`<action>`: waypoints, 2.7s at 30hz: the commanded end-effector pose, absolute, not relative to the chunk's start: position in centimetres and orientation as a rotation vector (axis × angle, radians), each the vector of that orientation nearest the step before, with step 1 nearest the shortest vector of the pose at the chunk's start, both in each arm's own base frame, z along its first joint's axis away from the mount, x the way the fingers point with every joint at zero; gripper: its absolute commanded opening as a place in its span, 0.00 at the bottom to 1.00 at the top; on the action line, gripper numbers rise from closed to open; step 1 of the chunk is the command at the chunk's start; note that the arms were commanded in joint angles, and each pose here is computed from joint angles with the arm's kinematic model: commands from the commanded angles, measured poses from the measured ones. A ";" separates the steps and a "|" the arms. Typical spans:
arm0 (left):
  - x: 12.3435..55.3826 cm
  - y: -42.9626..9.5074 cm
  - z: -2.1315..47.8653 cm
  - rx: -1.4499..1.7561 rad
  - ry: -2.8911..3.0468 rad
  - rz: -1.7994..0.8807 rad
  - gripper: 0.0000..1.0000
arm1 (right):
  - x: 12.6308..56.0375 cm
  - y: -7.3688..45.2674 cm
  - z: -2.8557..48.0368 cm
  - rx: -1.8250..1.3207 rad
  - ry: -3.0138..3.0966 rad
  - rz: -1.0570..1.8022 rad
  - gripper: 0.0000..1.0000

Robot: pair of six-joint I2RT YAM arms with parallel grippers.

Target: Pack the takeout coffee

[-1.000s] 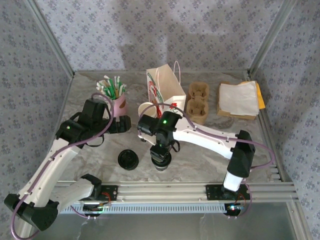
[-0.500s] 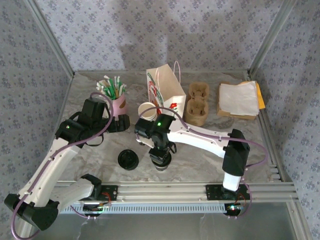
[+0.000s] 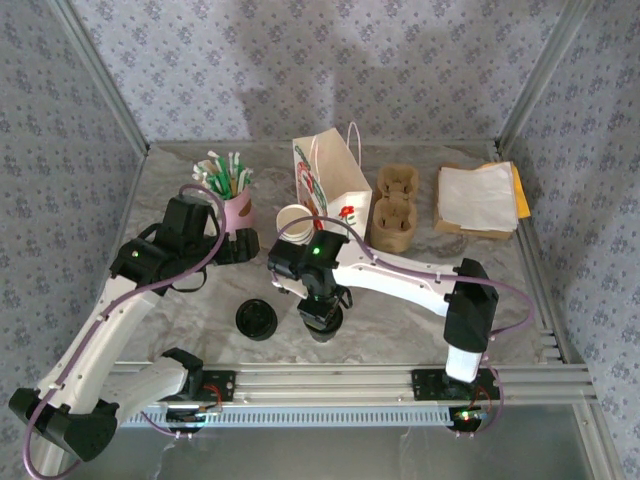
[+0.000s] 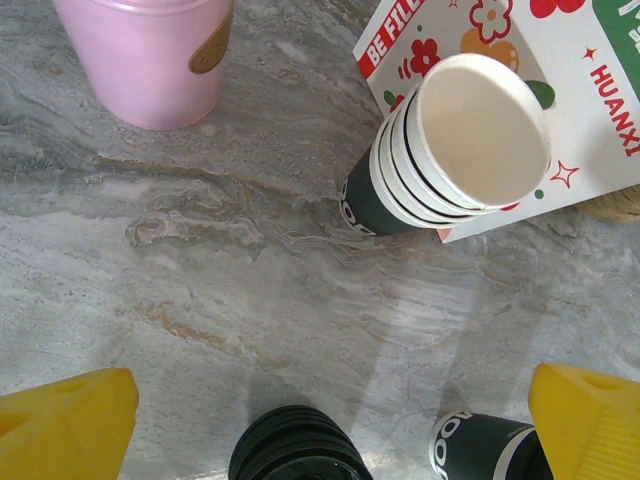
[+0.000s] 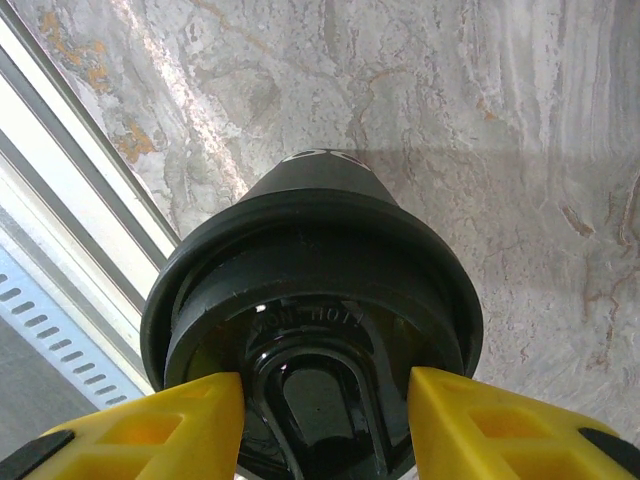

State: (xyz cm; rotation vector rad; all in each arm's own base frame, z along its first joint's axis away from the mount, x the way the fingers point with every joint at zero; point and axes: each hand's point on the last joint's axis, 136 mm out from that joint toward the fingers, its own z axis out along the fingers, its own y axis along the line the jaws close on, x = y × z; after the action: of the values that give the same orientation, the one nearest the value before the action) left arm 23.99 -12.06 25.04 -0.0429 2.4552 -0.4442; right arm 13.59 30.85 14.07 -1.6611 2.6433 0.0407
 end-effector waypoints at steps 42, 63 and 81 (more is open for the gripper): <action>24.2 -11.1 26.2 -0.082 2.409 -0.466 1.00 | 13.8 29.6 14.6 -1.689 2.691 -0.078 0.52; 24.7 -10.4 27.3 -0.118 2.371 -0.427 1.00 | 15.8 26.5 23.1 -0.352 2.950 0.197 0.64; 22.8 -10.5 26.7 -0.059 2.396 -0.467 1.00 | 14.6 27.3 19.7 0.407 3.092 0.240 0.81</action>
State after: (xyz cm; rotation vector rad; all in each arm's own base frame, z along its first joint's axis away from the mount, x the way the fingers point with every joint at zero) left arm 24.05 -10.31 27.16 -0.0965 2.3701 -0.4317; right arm 15.61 27.67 20.08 0.2770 3.0535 0.3252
